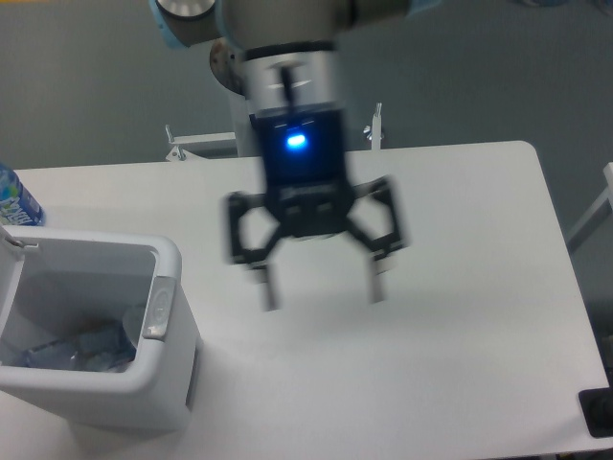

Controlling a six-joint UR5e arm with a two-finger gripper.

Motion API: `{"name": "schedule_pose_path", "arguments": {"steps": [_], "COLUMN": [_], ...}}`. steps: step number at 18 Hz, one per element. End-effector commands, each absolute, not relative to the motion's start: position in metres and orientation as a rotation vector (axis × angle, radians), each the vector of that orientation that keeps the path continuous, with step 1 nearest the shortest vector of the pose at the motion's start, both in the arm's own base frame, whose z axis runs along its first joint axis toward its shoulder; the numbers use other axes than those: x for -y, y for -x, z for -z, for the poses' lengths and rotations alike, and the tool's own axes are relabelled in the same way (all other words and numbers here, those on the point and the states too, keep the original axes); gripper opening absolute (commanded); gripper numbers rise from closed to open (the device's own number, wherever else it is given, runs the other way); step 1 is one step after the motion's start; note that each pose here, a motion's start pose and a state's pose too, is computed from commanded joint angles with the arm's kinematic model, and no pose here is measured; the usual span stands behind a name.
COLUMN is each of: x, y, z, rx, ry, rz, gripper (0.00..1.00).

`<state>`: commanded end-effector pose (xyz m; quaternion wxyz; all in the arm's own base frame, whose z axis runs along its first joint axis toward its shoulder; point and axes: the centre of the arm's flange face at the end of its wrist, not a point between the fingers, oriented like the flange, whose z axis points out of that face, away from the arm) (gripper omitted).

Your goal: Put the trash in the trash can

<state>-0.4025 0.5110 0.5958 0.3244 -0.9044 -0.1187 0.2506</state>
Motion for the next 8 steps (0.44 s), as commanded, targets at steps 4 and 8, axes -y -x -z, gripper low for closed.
{"name": "schedule_pose_path", "arguments": {"steps": [4, 8], "x": [-0.461, -0.454], "y": [0.435, 0.441], "z": [-0.595, -0.596], "rx": [0.265, 0.256], "ry": [2.465, 2.472], "rz": [-0.711, -0.737], "gripper": [1.0, 1.0]}}
